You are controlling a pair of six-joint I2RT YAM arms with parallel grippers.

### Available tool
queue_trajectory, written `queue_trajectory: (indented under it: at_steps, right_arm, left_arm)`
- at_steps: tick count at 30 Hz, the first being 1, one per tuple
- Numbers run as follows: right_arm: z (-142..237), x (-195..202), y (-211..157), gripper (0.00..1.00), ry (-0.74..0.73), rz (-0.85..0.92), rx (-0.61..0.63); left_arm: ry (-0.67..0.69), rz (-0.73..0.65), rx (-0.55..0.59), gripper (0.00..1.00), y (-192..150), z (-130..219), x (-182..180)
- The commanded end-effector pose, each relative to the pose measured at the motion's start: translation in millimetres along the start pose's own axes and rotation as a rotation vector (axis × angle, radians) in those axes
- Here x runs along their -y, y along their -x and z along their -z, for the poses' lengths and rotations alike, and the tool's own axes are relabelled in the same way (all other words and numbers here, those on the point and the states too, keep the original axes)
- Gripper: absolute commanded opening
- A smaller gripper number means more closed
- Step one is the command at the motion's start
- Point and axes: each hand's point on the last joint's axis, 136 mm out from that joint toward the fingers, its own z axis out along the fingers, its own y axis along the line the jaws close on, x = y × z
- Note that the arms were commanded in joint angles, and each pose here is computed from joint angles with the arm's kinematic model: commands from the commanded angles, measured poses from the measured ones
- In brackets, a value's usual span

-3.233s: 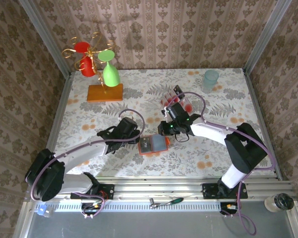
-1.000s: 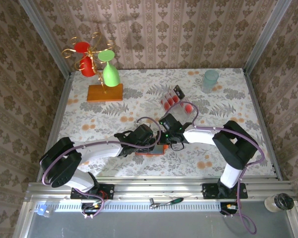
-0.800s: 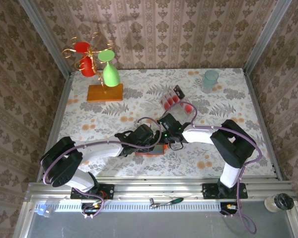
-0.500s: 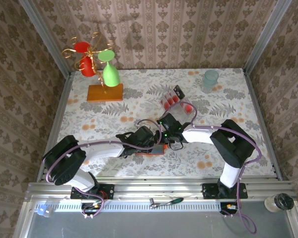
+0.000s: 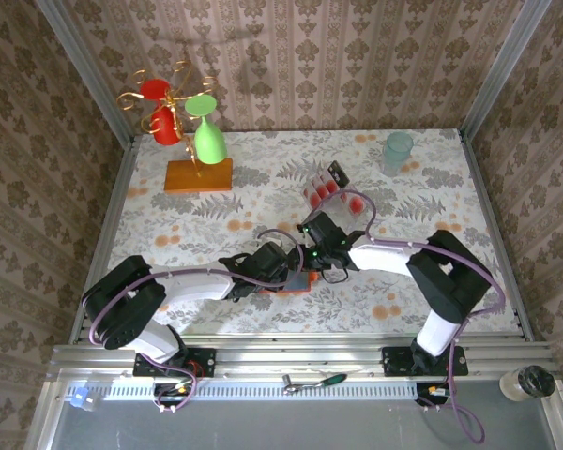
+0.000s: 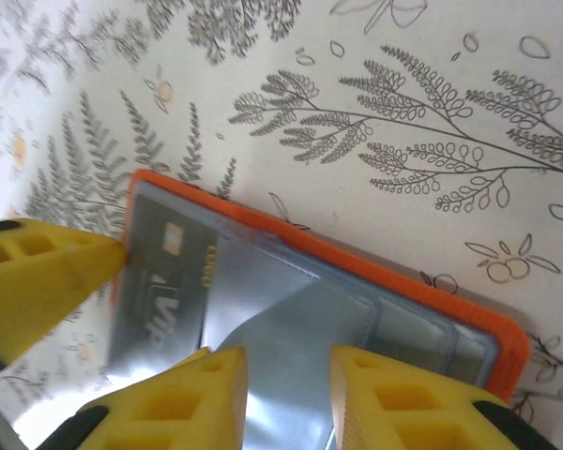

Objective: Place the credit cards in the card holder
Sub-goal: Flip over the card slot in the card holder.

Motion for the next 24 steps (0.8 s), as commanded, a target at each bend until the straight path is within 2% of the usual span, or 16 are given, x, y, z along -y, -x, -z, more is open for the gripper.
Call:
queue_trajectory:
  at_steps: [1,6,11,14,24]
  right_arm:
    - [7,8,-6,0.35,-0.021,-0.026,0.005]
    - [-2,12,-12,0.37,-0.015,-0.047,-0.014]
    - [-12,15,-17,0.47,-0.01,-0.062,-0.042]
    - [-15,14,-18,0.48,-0.001,-0.063,-0.052]
    - [-11,-5,-11,0.29,0.074,-0.026,-0.079]
  left_arm:
    - [0.037,0.005,-0.043,0.63,-18,-6,-9]
    - [0.037,0.005,-0.045,0.63,-19,-6,-10]
    - [0.041,0.004,-0.044,0.63,-19,-6,-10]
    - [0.039,0.005,-0.043,0.63,-18,-6,-10]
    - [0.035,0.005,-0.033,0.63,-15,-3,-9]
